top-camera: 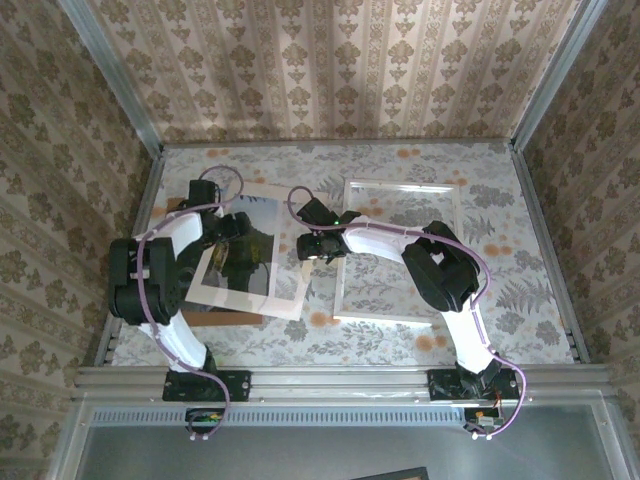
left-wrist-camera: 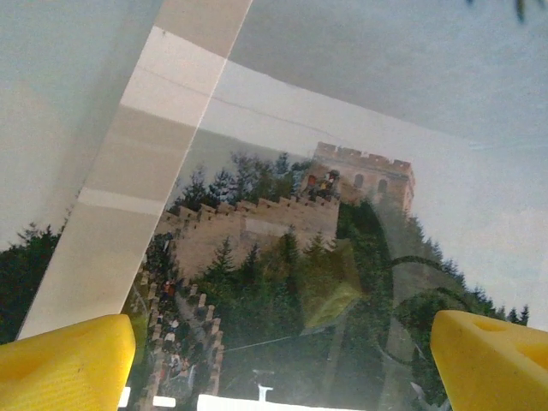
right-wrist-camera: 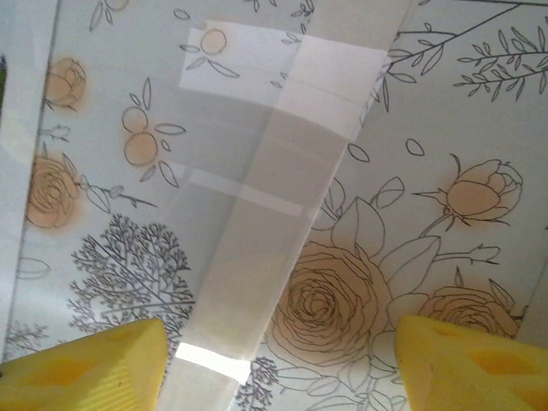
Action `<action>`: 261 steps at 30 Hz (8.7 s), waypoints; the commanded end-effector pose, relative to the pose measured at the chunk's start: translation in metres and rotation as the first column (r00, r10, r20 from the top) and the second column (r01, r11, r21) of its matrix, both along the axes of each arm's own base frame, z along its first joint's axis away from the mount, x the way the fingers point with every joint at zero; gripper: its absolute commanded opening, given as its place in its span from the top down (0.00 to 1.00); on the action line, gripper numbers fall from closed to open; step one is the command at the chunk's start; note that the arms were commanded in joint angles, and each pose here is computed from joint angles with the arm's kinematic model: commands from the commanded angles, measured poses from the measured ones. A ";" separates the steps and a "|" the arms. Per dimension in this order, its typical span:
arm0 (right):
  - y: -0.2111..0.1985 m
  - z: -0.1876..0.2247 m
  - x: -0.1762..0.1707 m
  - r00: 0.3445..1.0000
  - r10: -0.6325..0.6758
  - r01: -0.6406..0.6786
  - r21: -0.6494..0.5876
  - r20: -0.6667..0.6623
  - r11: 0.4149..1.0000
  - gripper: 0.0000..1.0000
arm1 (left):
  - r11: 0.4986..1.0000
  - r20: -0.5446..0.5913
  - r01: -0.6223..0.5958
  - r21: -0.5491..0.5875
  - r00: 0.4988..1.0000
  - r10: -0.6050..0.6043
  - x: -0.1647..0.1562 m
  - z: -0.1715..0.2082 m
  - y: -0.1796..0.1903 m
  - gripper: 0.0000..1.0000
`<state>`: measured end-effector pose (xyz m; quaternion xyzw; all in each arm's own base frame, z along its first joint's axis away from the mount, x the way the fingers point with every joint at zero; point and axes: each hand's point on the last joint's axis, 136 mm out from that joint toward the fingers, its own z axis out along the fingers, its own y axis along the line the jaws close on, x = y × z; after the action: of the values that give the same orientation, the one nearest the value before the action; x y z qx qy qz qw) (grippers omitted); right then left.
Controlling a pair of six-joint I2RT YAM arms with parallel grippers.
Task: Put the photo into the frame
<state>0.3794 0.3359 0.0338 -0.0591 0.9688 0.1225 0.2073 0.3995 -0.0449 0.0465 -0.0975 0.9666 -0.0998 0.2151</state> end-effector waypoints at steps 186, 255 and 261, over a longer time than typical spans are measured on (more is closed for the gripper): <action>0.021 0.024 0.071 0.955 0.221 -0.294 0.518 0.199 0.803 0.73 | 0.968 0.031 0.012 -0.250 1.000 -0.005 -0.010 0.000 -0.033 0.12; -0.098 0.435 -0.068 0.468 0.369 -0.817 0.234 0.803 0.527 1.00 | 0.299 0.711 0.707 -0.641 0.694 -0.115 -0.003 0.300 -0.178 0.00; -0.112 0.420 -0.051 0.549 0.332 -0.761 0.294 0.767 0.578 1.00 | 0.287 0.718 0.714 -0.639 0.687 -0.113 -0.003 0.304 -0.178 0.00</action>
<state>0.3238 0.2287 0.4581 -0.3588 0.6593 0.4533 0.4807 0.4036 -0.2205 0.3252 0.0707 0.6623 -0.6643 0.3393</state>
